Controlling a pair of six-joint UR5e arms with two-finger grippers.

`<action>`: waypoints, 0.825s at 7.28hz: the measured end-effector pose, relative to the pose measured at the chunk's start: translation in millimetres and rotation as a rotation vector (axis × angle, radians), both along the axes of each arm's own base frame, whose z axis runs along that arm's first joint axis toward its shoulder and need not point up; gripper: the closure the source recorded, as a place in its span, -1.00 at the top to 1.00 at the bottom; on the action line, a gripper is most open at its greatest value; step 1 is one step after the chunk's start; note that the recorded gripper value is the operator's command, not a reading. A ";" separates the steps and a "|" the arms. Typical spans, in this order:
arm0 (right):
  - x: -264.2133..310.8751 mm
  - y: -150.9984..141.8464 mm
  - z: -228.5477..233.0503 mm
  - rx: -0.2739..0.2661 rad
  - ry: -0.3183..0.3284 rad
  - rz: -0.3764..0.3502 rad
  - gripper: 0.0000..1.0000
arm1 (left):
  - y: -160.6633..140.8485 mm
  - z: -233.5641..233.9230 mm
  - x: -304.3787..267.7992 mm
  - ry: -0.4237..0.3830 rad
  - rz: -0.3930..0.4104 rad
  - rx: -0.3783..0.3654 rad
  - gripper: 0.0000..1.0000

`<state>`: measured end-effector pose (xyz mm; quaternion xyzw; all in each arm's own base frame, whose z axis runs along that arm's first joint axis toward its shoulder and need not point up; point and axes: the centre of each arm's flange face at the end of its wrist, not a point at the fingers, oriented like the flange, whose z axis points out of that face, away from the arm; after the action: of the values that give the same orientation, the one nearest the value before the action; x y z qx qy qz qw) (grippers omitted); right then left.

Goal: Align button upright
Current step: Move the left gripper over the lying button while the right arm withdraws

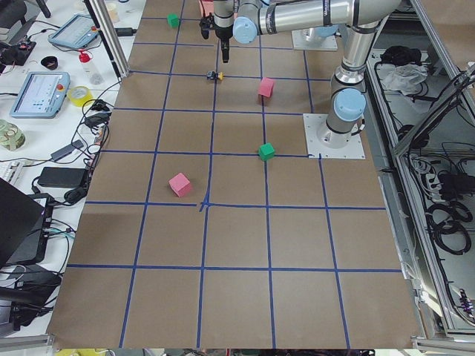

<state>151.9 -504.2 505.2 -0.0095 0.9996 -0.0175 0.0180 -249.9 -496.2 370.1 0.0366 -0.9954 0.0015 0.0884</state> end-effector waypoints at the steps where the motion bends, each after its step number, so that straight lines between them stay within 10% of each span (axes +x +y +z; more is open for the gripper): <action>1: -0.4 -0.1 -1.1 0.001 0.001 -0.002 1.00 | -0.3 -7.1 -8.5 -0.007 -0.009 -0.004 1.00; 6: -2.8 -3.3 -5.8 -0.015 0.001 -0.002 1.00 | 37.2 -58.9 -50.9 -0.066 -0.141 -0.181 0.99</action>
<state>149.1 -507.5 499.5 -0.0088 0.9995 -0.0251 0.0174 -300.8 -459.0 311.1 -0.0419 -0.9937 0.0863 0.0584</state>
